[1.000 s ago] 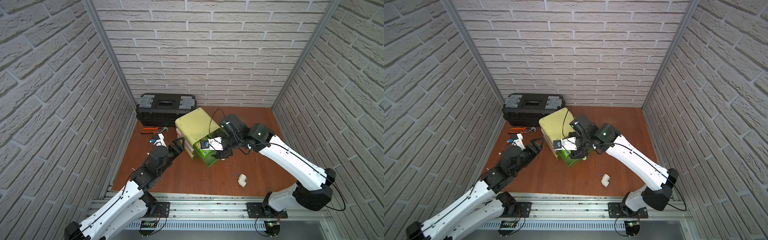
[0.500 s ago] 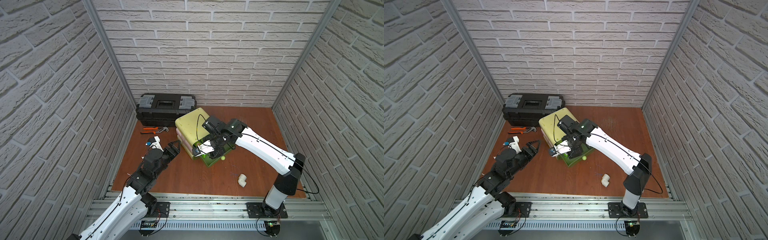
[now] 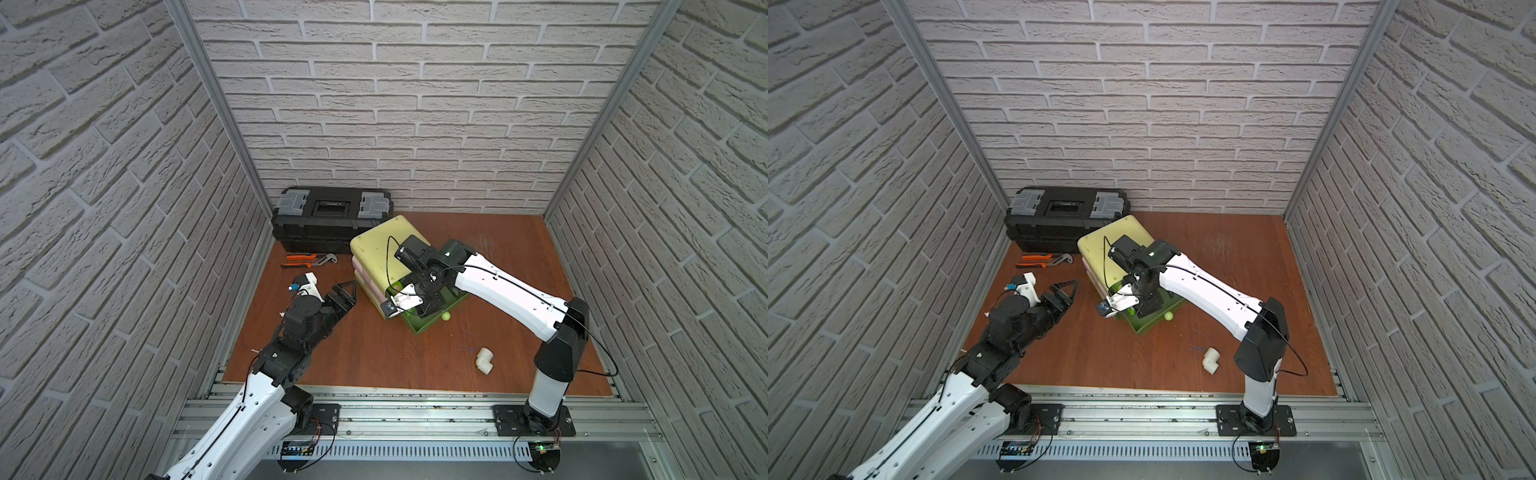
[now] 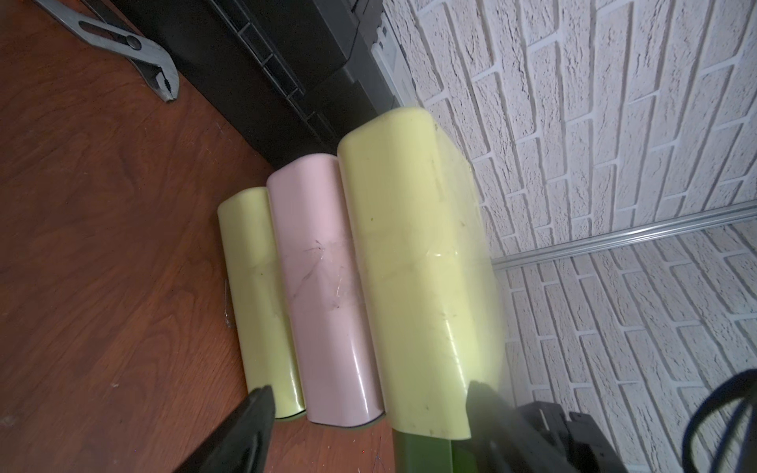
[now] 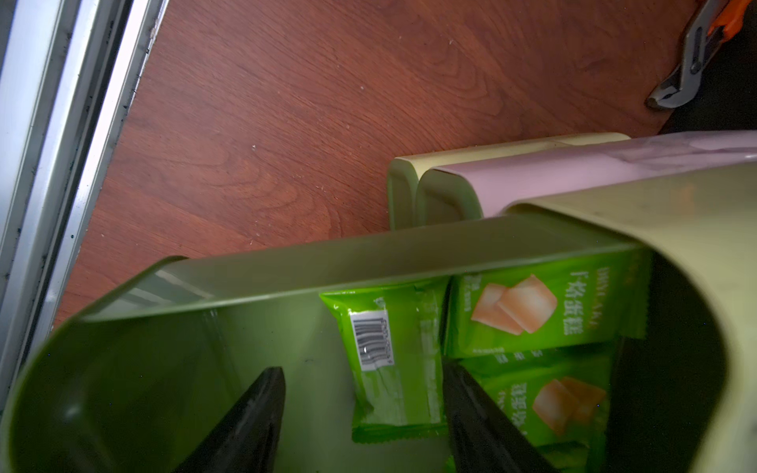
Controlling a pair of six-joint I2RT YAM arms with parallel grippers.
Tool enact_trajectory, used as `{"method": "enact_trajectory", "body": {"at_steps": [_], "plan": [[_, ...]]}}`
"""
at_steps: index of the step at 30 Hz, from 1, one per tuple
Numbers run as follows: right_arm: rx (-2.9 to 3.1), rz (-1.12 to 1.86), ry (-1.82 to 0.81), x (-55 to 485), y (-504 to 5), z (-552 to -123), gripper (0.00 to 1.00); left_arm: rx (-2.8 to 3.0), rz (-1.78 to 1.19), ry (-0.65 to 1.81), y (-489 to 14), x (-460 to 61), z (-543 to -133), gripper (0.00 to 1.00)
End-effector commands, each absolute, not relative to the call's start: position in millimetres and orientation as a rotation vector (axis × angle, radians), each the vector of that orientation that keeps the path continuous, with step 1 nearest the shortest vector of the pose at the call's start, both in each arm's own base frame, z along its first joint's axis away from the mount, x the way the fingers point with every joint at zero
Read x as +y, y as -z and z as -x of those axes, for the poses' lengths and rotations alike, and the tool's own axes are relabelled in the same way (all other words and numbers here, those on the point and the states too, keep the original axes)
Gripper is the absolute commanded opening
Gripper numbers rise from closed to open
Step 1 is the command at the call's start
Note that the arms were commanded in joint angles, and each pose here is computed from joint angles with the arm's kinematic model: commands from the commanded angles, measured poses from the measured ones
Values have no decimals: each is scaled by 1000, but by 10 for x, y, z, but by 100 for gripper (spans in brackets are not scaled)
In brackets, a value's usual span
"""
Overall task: Take the cookies out of the drawer
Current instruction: Pick up the cookie from the drawer.
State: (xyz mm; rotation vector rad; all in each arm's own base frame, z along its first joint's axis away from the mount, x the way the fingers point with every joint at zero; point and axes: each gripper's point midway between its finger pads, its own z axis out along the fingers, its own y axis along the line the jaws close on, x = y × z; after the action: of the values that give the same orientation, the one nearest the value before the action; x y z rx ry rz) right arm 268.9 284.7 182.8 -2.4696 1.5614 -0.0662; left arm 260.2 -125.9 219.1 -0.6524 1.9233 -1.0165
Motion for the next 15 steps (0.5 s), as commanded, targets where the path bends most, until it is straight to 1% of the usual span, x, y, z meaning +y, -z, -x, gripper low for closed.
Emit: {"method": "enact_trajectory", "body": {"at_steps": [1,7,15], "plan": [[1536,2465,100,2867,-1848,-2771,66,1891,632,1035,-2246,-1258,-2624,79],[1535,2467,131,2870,-1792,-2821,65,1894,636,1036,-2234,-1250,-2633,79],[1546,2499,148,2813,-1690,-2813,61,1891,642,1035,-2238,-1234,-2639,78]]}}
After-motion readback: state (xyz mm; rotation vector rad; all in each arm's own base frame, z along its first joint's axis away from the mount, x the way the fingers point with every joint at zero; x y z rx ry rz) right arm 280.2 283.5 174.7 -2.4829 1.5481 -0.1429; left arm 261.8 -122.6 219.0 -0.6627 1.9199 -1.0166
